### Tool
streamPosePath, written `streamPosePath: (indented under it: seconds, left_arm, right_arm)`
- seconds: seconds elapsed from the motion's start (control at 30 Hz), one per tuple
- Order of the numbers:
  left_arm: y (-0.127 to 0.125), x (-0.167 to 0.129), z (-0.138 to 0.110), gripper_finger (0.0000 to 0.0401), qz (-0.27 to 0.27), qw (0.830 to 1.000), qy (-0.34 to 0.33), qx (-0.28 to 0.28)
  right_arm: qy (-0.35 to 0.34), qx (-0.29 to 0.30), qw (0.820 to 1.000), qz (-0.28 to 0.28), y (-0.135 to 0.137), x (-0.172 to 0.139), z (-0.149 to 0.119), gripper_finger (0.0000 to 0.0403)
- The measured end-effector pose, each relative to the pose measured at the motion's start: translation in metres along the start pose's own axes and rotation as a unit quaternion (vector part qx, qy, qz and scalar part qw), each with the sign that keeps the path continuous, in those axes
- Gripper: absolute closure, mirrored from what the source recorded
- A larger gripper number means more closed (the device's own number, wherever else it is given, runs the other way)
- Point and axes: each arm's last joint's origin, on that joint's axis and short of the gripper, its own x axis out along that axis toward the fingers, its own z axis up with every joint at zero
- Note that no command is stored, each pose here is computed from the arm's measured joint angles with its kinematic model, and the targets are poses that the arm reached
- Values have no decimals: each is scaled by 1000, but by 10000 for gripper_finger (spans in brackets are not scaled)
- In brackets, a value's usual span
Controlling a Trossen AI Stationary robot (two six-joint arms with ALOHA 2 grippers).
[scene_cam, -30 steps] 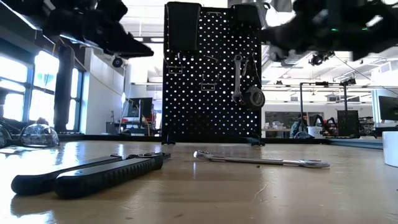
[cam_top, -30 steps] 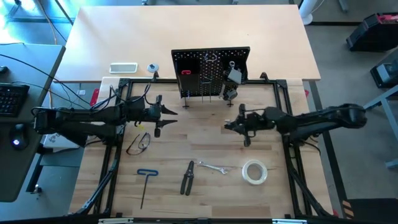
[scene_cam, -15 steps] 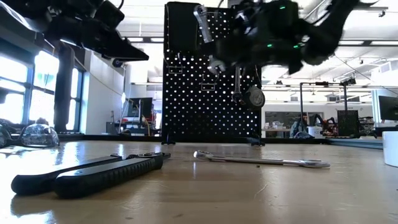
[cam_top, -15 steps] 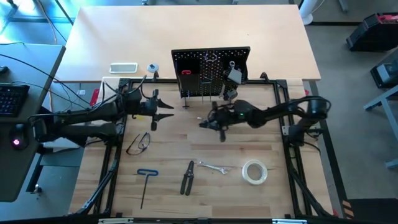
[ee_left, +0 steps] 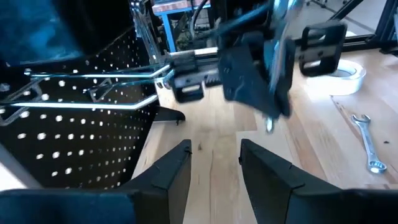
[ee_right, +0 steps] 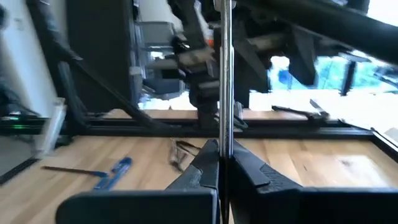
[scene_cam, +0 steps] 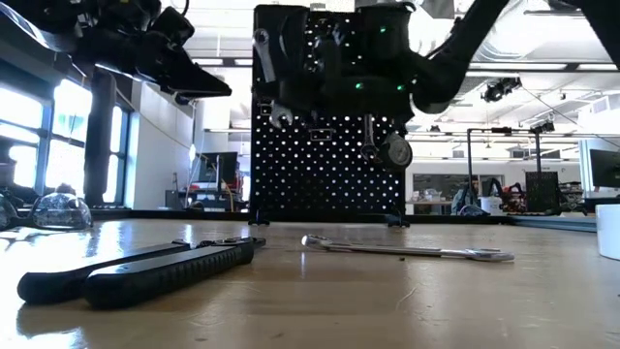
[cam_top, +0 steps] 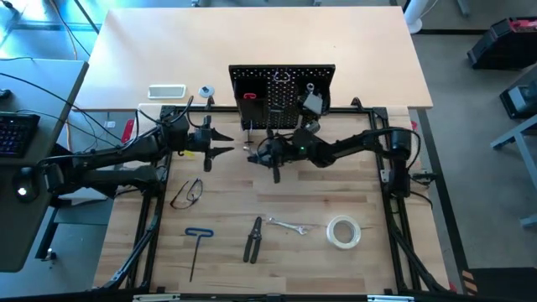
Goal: Hang tools onto peg board
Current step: Hang the top silver wrench on the pegboard
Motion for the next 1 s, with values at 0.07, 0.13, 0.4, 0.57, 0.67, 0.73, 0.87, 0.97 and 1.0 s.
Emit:
streamPosePath:
  seconds: [0.07, 0.13, 0.4, 0.57, 0.67, 0.73, 0.87, 0.97, 1.0]
  left_arm:
    - [0, 0, 0, 270, 0, 1000, 0, -1]
    - [0, 0, 0, 270, -1, 1000, 2, -2]
    - [-1, 0, -3, 270, -5, 1000, 16, -7]
    - [-1, 0, -3, 270, -4, 1000, 14, -6]
    - [-2, 0, -1, 270, -20, 1000, -1, -7]
    - [-2, 0, 2, 270, -32, 999, -15, -10]
    - [-4, 0, 7, 270, -80, 995, -47, -28]
    - [-9, 2, 7, 270, -107, 991, -60, -48]
    - [-12, 3, 5, 270, -112, 990, -67, -53]
  right_arm:
    - [7, 6, 1000, -18, -3, 5, -7, 400]
    - [11, 17, 1000, -24, -6, 9, -12, 400]
    - [11, 14, 999, -44, -6, 12, -14, 400]
    - [10, 15, 999, -45, 0, 14, -14, 400]
    - [14, 14, 999, -46, 8, 17, -15, 400]
    - [15, 13, 999, -44, 13, 18, -15, 400]
    - [10, 15, 999, -42, 26, 22, -15, 400]
    - [-14, 7, 999, -43, 40, 26, -10, 400]
    - [-23, 4, 999, -41, 46, 27, -8, 400]
